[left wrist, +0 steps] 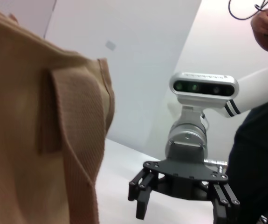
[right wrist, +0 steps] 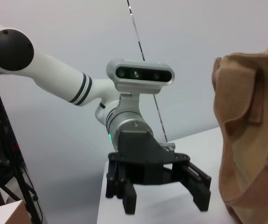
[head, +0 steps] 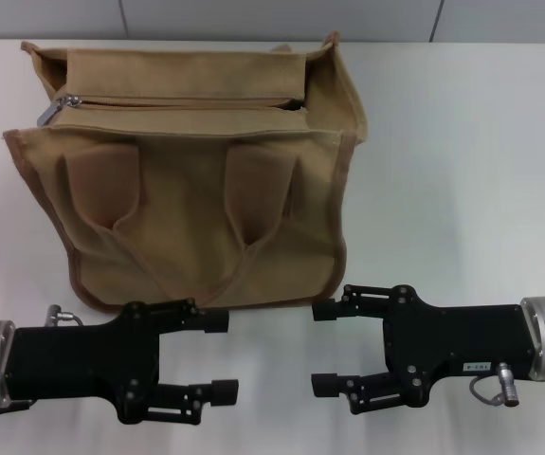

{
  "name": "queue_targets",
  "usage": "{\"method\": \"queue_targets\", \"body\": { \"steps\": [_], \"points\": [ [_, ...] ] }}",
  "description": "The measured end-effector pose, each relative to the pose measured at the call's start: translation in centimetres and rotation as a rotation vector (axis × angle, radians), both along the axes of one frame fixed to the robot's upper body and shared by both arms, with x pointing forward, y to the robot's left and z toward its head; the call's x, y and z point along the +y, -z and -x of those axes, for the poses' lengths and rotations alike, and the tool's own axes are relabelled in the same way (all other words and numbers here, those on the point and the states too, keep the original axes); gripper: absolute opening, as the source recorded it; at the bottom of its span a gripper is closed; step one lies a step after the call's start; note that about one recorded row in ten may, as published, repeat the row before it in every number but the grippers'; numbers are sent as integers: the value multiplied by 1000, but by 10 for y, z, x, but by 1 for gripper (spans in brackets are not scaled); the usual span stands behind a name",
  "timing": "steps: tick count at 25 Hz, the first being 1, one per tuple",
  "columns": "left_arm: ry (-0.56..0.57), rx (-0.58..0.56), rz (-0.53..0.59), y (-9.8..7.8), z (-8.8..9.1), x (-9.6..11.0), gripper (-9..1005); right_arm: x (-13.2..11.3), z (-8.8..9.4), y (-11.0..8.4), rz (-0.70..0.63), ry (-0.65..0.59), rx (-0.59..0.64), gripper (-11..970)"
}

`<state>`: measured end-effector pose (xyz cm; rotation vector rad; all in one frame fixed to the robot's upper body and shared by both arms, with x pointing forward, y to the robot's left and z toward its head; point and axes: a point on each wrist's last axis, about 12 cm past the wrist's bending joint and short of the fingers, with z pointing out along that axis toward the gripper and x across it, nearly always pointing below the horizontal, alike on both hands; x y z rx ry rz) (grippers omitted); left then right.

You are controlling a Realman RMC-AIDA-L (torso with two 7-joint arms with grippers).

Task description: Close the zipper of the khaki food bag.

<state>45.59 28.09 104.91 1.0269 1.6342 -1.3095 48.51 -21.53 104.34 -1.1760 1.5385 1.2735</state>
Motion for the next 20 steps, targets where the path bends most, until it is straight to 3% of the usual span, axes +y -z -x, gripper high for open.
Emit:
{"method": "queue_targets", "body": {
  "steps": [20],
  "points": [
    [15,9,-4,2,3,-1,834,1,1,1,1,-6,6,831]
  ]
}}
